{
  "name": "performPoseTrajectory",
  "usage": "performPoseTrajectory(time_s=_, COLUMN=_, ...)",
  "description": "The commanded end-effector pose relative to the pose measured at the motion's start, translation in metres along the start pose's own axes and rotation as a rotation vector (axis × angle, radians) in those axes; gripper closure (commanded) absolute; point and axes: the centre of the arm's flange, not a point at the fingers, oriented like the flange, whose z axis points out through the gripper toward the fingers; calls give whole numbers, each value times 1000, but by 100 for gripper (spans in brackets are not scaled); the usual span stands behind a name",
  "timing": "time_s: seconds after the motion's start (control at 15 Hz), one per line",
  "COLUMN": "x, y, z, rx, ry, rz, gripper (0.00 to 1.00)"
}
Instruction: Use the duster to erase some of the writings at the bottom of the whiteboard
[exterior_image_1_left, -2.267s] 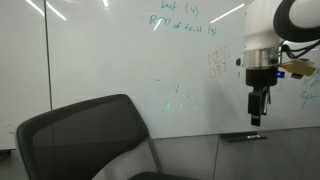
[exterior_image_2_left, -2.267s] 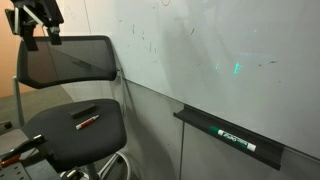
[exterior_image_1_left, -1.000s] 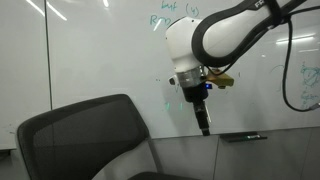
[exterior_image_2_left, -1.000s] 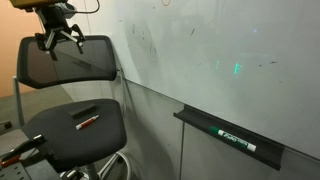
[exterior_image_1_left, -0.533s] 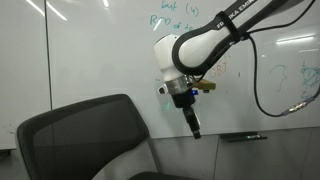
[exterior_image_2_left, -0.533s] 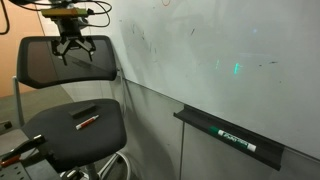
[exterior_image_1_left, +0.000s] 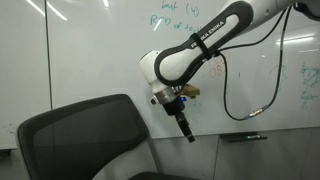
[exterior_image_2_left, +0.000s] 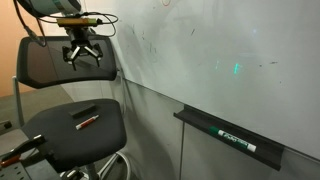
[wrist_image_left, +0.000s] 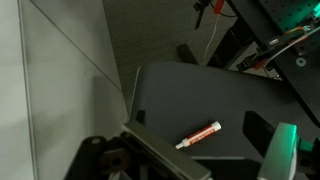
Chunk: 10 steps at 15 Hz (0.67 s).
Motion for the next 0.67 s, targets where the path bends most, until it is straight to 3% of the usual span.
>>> performPoseTrajectory(time_s=0.0, x=1, y=0, z=-1, rx=0, ry=-3, rz=0, gripper=0)
performPoseTrajectory(time_s=0.6, x=16, y=1, z=4, rx=21, ry=21, rz=-23, gripper=0)
